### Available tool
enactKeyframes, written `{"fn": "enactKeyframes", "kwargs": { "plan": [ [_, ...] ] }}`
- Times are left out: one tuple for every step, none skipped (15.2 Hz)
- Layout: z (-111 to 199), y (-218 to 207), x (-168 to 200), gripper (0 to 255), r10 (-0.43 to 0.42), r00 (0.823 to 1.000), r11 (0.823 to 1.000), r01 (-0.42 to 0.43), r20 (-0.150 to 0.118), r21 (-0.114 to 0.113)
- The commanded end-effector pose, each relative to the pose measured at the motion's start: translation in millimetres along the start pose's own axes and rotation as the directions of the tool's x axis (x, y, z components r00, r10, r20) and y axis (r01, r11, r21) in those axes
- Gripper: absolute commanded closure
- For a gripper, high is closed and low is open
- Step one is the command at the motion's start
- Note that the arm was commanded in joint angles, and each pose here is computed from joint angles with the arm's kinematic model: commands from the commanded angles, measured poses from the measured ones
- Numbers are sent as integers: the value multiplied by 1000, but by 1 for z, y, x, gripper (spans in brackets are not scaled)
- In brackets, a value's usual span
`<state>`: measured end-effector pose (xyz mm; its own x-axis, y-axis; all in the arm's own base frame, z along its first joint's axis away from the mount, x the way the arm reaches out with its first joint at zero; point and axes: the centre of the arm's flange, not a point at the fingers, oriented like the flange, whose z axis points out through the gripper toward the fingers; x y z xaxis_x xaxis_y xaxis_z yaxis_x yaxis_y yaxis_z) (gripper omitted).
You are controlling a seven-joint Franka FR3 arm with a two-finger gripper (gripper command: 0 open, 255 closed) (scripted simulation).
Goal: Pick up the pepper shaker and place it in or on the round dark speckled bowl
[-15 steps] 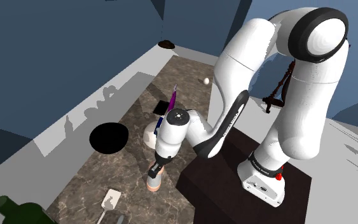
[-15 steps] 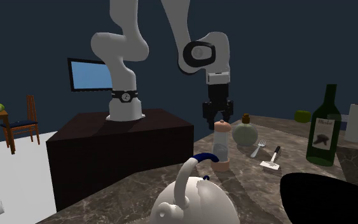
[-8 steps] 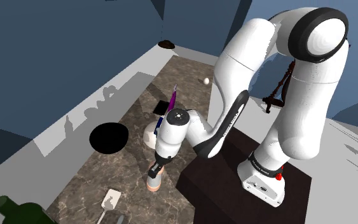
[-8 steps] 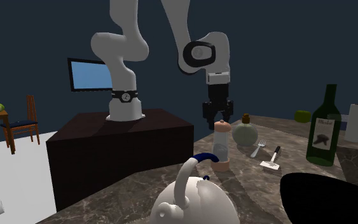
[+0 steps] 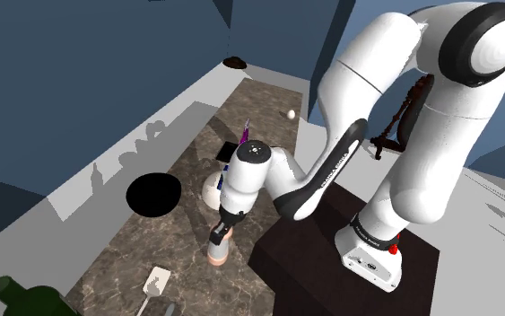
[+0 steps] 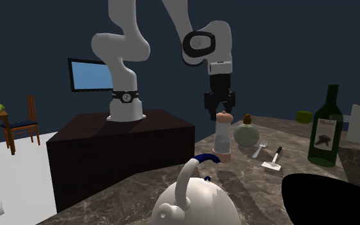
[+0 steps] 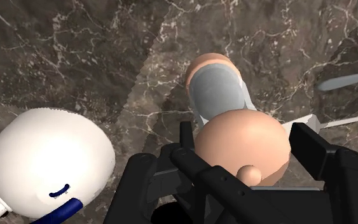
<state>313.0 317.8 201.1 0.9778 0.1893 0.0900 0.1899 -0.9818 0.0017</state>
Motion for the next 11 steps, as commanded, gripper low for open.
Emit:
{"fn": "enactKeyframes", "kwargs": {
  "plan": [
    [-10,0,0,255,1,1000,1000,-1,1,0],
    [-16,0,0,255,1,1000,1000,-1,1,0],
    [-21,0,1,255,1,1000,1000,-1,1,0],
    [-26,0,1,255,1,1000,1000,-1,1,0],
    [-31,0,2,255,1,1000,1000,-1,1,0],
    [-37,1,2,255,1,1000,1000,-1,1,0],
    [-42,1,3,255,1,1000,1000,-1,1,0],
    [-47,1,3,255,1,1000,1000,-1,1,0],
    [-53,1,4,255,1,1000,1000,-1,1,0],
    [-58,1,4,255,1,1000,1000,-1,1,0],
    [-63,1,5,255,1,1000,1000,-1,1,0]
  ]
}}
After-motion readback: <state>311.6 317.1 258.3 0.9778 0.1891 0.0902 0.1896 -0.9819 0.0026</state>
